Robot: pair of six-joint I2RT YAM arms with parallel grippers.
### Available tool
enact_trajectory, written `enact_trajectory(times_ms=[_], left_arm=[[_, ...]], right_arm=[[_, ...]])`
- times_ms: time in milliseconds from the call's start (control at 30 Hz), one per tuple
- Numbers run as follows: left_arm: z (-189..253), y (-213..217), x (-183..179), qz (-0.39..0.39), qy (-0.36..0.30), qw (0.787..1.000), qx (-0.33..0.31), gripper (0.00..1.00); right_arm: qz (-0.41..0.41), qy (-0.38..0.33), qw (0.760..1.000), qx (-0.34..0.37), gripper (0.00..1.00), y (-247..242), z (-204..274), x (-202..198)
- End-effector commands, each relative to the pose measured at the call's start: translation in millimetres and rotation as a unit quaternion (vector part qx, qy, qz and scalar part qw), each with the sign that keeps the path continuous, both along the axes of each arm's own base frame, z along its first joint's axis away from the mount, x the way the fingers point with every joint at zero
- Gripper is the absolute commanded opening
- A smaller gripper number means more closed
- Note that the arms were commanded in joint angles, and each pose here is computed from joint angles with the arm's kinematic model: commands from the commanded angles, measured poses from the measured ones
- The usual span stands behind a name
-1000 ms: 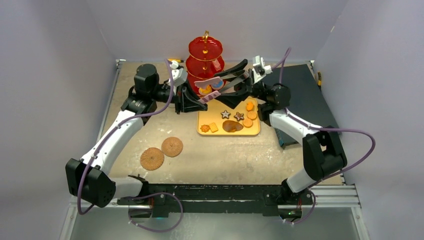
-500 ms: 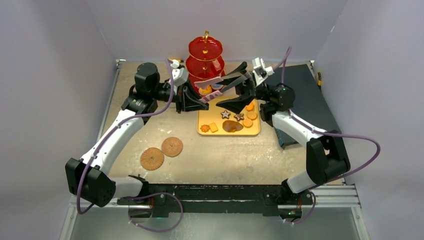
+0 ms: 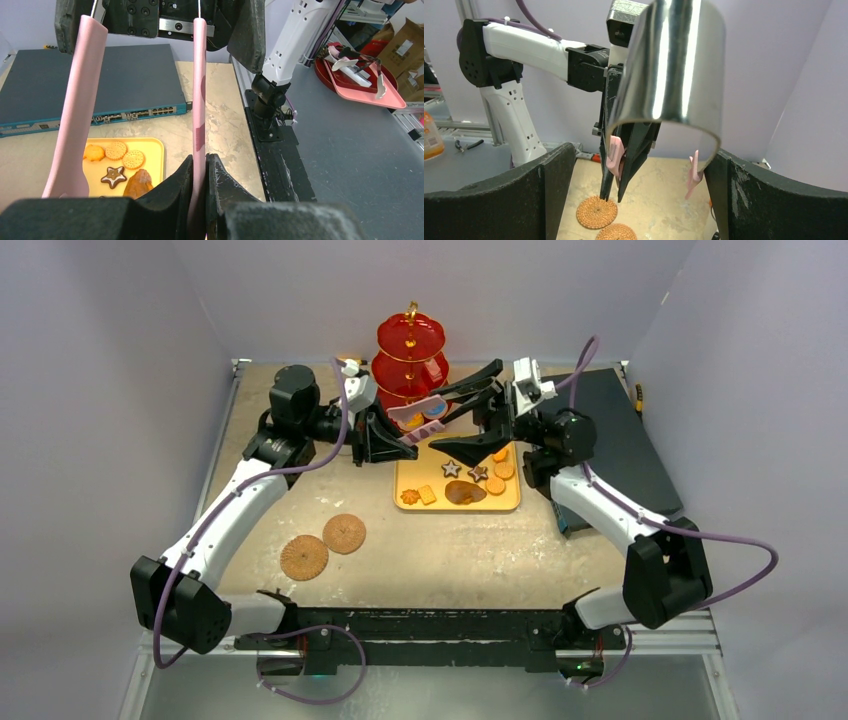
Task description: Serve the afternoon tea
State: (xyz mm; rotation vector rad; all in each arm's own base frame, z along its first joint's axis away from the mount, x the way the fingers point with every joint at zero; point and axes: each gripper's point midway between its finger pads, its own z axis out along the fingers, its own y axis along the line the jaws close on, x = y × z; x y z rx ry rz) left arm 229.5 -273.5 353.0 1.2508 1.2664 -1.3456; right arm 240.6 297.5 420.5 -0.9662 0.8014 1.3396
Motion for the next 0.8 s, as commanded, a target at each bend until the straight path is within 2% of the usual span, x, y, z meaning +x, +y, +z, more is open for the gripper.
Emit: enact_trajectory(times_ms=[0,333,467,767], left_arm=[[21.8,-1.4,-1.4,-0.004,-0.049,0.999,-0.017,0.00],[22.9,-2.6,-3.6,-0.006,-0.067,0.998,-0.019,0.00],[27.6,-2.8,2.5,0.006,-0.100,0.995,-0.021,0.00],[31.8,-3.5,2.4,0.006,-0.095,0.995,-0.024,0.00]], right_arm=[[0.013,-0.038,0.999,0.005,0.98,2.2,16.6,-11.8],[-0.022,0.000,1.000,0.011,0.95,6.9,18.3,10.3],[-0.051,0.004,0.999,0.012,0.90,6.7,16.7,18.5],[-0.074,-0.008,0.997,0.012,0.73,2.5,20.8,18.9]])
